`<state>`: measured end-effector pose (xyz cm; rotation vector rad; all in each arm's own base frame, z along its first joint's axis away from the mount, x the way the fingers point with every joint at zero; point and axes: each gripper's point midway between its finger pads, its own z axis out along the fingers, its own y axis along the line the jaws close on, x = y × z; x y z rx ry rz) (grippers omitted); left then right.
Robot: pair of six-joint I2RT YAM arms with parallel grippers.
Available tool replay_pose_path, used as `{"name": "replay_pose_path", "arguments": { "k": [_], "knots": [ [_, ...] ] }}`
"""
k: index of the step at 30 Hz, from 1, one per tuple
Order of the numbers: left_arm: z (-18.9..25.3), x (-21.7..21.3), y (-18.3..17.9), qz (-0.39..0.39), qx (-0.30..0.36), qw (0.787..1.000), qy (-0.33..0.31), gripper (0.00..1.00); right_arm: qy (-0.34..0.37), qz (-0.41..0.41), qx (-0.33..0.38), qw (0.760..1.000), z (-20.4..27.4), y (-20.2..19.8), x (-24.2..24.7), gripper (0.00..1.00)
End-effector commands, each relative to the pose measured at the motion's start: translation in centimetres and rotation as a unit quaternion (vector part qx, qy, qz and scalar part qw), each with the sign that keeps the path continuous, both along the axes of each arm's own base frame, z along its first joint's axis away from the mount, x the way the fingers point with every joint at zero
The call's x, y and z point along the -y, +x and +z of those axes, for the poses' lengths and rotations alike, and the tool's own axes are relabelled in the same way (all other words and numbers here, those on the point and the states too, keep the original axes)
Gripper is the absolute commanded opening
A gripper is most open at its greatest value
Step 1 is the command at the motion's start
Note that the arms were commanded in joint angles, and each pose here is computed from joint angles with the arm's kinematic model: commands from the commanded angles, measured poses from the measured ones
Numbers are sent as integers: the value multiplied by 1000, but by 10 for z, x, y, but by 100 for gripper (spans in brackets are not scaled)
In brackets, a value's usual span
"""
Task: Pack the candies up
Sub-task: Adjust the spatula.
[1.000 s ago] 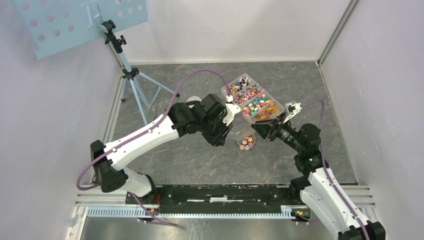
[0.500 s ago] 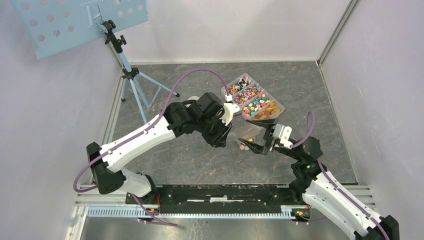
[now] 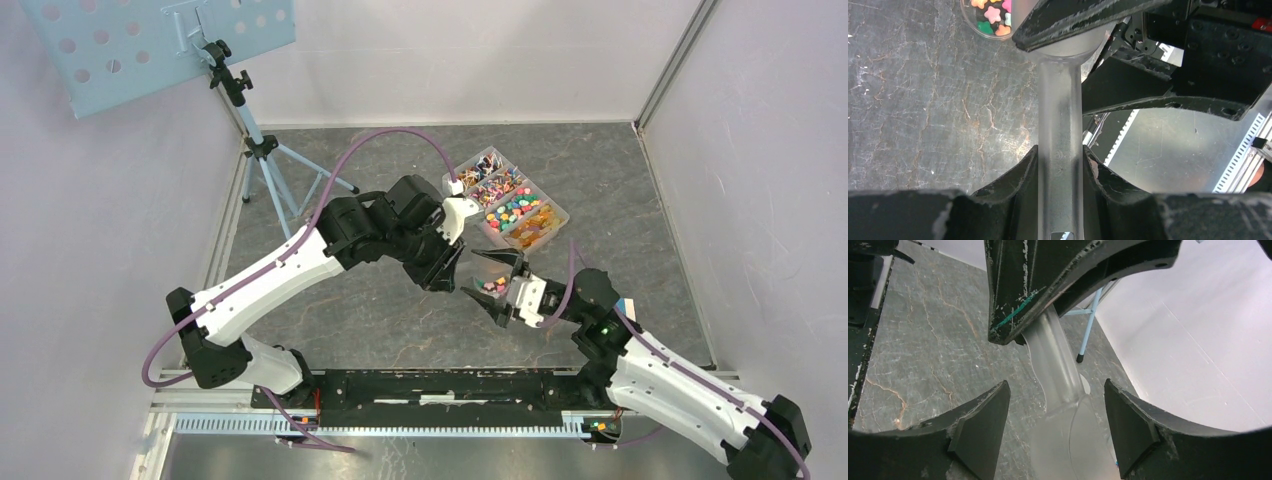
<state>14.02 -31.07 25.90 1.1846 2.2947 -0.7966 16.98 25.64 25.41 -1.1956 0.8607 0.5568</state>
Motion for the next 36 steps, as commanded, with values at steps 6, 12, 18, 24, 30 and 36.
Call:
{"name": "replay_pose_path", "arguments": {
  "k": [6, 12, 18, 24, 30, 36],
  "knots": [
    [15, 1, -3, 15, -14, 1000, -19, 3, -4, -55, 64, 996, 25, 15, -14, 53],
    [20, 0, 4, 36, -4, 999, -20, 10, 25, -59, 73, 995, 28, 9, -17, 24],
    [40, -6, 18, 71, 42, 995, -49, 27, 62, -67, 47, 995, 28, 9, -15, 4],
    [64, -19, 34, 101, 133, 980, -110, 44, 164, -88, -31, 982, 38, 14, -5, 0],
    [63, -29, 38, 104, 167, 975, -109, 54, 199, -65, -82, 974, 47, 13, -13, 0],
    [52, -29, 42, 104, 171, 975, -96, 57, 197, -70, -96, 973, 44, 16, -16, 0]
  ]
}}
